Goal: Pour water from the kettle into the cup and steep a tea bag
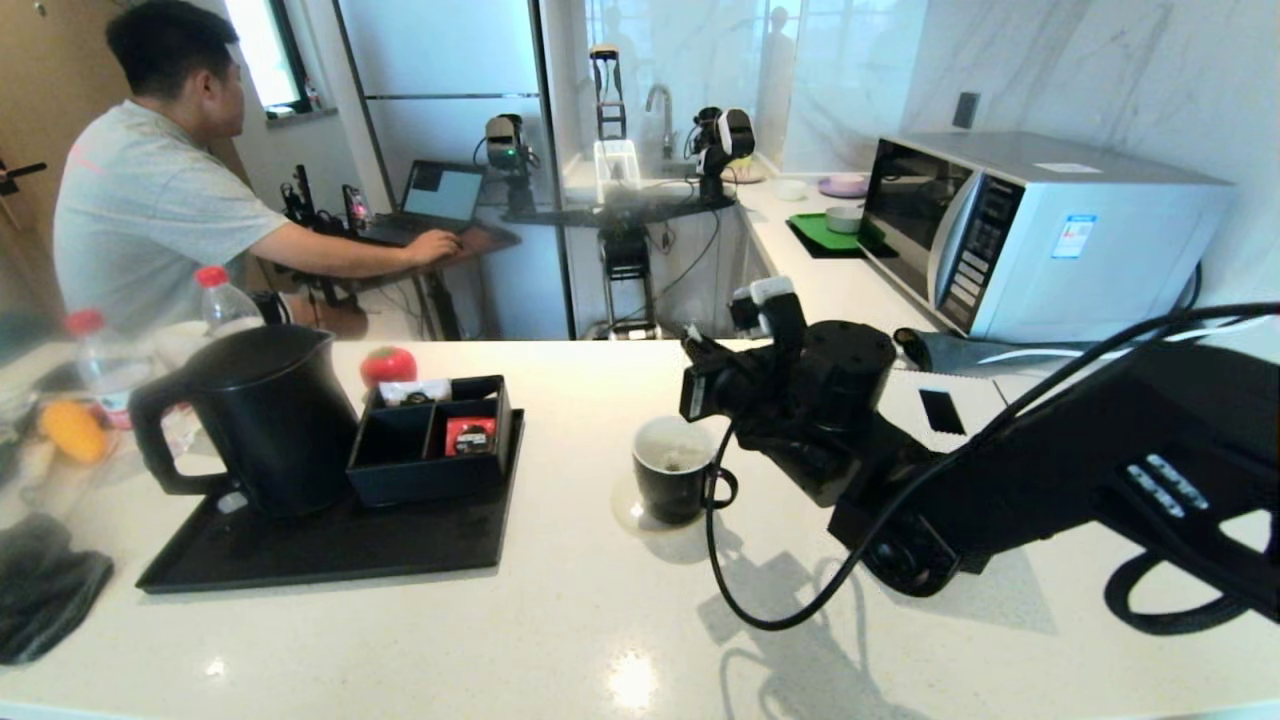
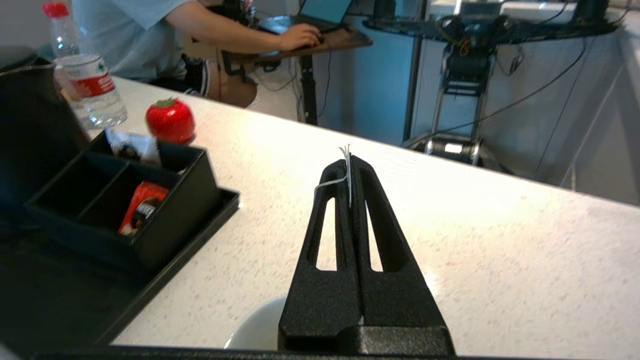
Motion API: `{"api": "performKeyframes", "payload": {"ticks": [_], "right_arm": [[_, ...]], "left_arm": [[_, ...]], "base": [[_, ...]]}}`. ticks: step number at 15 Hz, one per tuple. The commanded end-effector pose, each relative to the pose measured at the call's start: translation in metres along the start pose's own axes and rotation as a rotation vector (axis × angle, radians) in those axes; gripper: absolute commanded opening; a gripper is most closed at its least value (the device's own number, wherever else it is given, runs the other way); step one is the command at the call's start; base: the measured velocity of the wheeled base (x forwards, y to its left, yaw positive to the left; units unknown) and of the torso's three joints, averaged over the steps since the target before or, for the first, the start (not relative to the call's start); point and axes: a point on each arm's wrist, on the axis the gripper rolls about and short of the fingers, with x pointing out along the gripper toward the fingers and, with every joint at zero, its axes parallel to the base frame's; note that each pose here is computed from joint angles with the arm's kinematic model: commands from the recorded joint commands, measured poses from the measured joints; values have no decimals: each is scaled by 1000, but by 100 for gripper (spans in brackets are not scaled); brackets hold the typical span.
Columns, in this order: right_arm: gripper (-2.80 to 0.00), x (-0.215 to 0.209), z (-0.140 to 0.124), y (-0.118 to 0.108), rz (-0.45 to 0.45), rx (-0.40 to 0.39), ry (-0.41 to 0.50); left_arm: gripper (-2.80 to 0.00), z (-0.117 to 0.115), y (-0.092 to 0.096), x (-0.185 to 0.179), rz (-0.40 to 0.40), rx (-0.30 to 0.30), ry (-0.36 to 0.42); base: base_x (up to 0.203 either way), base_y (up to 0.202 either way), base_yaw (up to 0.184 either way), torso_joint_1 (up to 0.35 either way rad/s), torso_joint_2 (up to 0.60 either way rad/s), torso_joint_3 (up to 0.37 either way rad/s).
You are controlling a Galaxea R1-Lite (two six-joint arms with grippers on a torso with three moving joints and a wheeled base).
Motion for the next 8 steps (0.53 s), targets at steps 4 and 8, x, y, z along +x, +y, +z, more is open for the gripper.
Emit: {"api": "performKeyframes", "payload": {"ticks": [4, 8], "right_arm": [[-280, -8, -26, 8, 17, 7, 69], [-280, -11, -31, 9, 22, 8, 76]], "left_arm": [[-280, 0, 0, 0, 0, -1, -1], [-280, 0, 0, 0, 0, -1, -1]], "base": [[0, 0, 0, 0, 0, 0], [0, 0, 0, 0, 0, 0]]}}
